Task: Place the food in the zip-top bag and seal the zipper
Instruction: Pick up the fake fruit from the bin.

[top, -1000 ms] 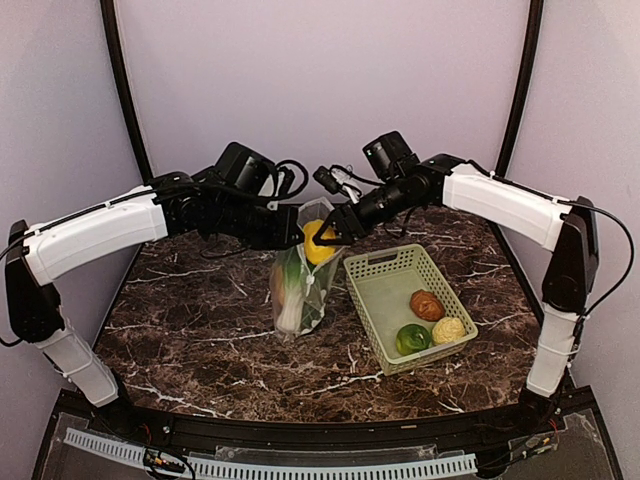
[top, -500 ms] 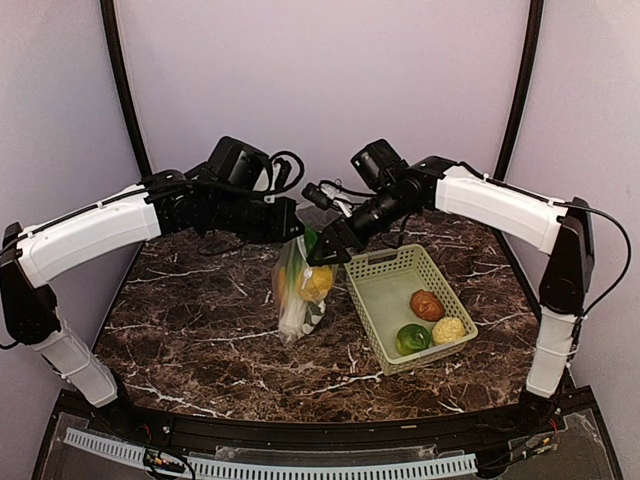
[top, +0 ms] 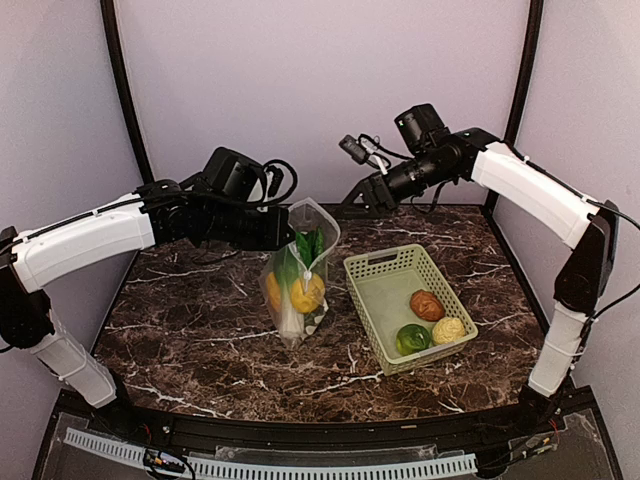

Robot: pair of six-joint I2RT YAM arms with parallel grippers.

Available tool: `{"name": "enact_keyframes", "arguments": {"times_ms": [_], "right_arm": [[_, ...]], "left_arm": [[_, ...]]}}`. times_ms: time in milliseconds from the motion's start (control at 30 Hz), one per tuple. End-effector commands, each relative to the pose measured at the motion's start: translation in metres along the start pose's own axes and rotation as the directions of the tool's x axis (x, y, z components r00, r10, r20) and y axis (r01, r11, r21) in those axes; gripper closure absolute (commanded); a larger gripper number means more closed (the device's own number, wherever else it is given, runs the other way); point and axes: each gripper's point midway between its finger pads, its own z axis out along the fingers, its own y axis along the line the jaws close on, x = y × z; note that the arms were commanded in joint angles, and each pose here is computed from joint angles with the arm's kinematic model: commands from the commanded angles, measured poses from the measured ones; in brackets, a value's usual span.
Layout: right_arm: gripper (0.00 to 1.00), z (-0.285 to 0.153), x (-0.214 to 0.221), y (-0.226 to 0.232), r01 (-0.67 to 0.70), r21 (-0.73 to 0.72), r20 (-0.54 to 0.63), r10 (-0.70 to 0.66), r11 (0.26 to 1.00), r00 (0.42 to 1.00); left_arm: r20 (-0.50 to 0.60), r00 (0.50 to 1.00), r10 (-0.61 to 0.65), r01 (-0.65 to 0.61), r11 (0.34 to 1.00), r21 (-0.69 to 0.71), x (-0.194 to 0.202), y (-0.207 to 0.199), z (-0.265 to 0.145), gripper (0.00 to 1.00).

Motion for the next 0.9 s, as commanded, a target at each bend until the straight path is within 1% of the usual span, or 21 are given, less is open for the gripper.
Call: {"name": "enact_keyframes", "arguments": {"times_ms": [0, 67, 133, 200, 333, 400, 500, 567, 600, 633, 667, 733, 767, 867], "right_arm": [[0.16, -0.050, -0.008, -0.016, 0.028, 0.072, 0.082, -0.034, 0.997, 0.996], [0.16, -0.063, 0.002, -0.028, 0.031, 0.120, 0.081, -0.040, 0.992, 0.996], [0.16, -0.072, 0.019, -0.038, 0.036, 0.160, 0.059, -0.046, 0.987, 0.997], [0.17, -0.079, 0.035, -0.043, 0.071, 0.190, 0.028, -0.077, 0.979, 0.997], [0.18, -0.083, 0.078, -0.046, 0.138, 0.230, -0.075, -0.124, 0.963, 0.989], [0.18, -0.081, 0.104, -0.053, 0.153, 0.259, -0.146, -0.118, 0.954, 0.982], [0.18, -0.077, 0.143, -0.068, 0.158, 0.309, -0.252, -0.080, 0.938, 0.964], [0.18, -0.076, 0.164, -0.081, 0.150, 0.349, -0.312, -0.037, 0.925, 0.949], [0.18, -0.074, 0.173, -0.086, 0.145, 0.359, -0.336, -0.017, 0.922, 0.942], [0.18, -0.072, 0.180, -0.091, 0.135, 0.369, -0.355, 0.005, 0.920, 0.935], [0.18, -0.070, 0.186, -0.095, 0.123, 0.374, -0.373, 0.028, 0.919, 0.927], [0.18, -0.067, 0.196, -0.100, 0.107, 0.377, -0.403, 0.059, 0.920, 0.913], [0.18, -0.065, 0.200, -0.102, 0.099, 0.377, -0.414, 0.072, 0.921, 0.907], [0.18, -0.061, 0.211, -0.107, 0.081, 0.378, -0.445, 0.104, 0.922, 0.890]], "left_arm": [[-0.001, 1.000, 0.017, -0.017, 1.000, -0.011, 0.003, 0.005, -0.002, 0.99], [0.000, 1.000, 0.004, -0.004, 0.999, 0.036, 0.001, -0.004, -0.003, 0.99], [0.018, 1.000, -0.003, 0.002, 0.999, 0.046, -0.005, -0.007, -0.007, 0.99], [0.038, 0.999, 0.002, -0.003, 0.999, 0.046, -0.011, -0.008, -0.012, 0.99], [0.040, 0.999, 0.016, -0.019, 0.998, 0.064, -0.014, -0.013, -0.014, 0.99], [0.028, 0.999, 0.025, -0.027, 0.994, 0.108, -0.013, -0.021, -0.014, 0.99], [0.008, 1.000, 0.004, -0.005, 0.992, 0.123, -0.014, -0.027, -0.017, 0.99], [0.011, 0.999, 0.036, -0.037, 0.989, 0.147, -0.015, -0.032, -0.018, 0.99], [0.013, 0.999, 0.053, -0.054, 0.991, 0.123, -0.013, -0.027, -0.016, 0.99], [0.006, 0.999, 0.054, -0.054, 0.997, 0.047, -0.011, -0.012, -0.013, 0.99], [-0.009, 0.998, 0.056, -0.055, 0.998, 0.040, -0.009, -0.011, -0.011, 0.99], [-0.022, 0.998, 0.061, -0.058, 0.992, 0.113, -0.010, -0.026, -0.015, 0.99], [-0.018, 0.998, 0.061, -0.058, 0.991, 0.119, -0.010, -0.027, -0.015, 0.99], [-0.030, 0.997, 0.077, -0.075, 0.996, 0.041, -0.007, -0.012, -0.011, 0.99]]}}
